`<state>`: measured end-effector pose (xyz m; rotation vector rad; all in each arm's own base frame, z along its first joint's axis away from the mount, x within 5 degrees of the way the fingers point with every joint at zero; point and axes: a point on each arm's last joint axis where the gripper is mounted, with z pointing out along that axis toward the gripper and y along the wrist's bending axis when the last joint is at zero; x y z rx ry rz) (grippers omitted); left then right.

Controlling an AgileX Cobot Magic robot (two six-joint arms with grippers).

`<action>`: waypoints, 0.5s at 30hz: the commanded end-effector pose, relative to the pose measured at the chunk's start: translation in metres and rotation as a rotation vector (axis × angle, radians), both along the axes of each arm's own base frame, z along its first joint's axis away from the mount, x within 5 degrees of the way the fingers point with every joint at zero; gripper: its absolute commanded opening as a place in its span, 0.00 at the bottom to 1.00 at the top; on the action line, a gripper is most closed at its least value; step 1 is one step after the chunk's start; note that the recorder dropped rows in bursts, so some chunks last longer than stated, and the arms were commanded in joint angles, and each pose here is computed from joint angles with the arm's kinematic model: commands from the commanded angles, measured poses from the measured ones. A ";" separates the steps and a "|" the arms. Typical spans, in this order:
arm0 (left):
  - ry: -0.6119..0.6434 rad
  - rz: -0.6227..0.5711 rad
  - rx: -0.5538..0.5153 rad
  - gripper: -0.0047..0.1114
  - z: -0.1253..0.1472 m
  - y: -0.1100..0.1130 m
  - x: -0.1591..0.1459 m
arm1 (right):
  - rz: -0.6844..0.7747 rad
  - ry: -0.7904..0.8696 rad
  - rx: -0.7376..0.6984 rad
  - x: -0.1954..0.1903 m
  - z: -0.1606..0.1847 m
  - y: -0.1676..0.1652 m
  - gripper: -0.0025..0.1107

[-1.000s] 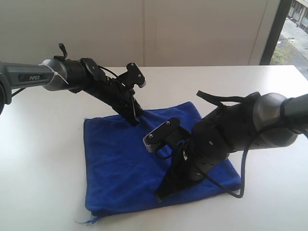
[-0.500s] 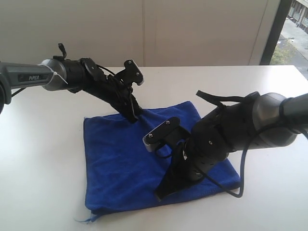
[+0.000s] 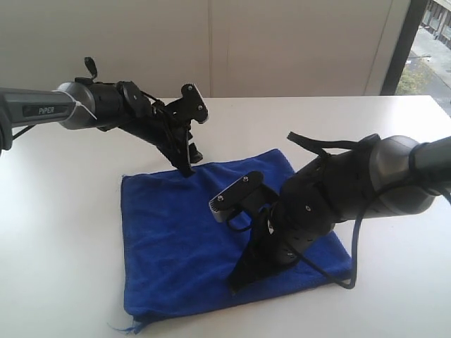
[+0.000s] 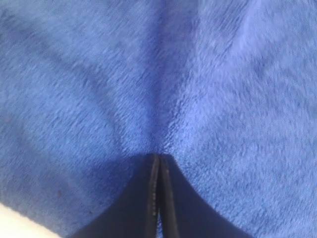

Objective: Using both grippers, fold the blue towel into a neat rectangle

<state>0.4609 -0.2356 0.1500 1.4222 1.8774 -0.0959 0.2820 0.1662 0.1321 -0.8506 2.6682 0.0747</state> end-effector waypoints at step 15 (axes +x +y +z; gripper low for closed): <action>0.070 -0.023 -0.031 0.56 0.028 0.001 -0.012 | 0.062 -0.136 0.011 0.001 0.039 -0.005 0.02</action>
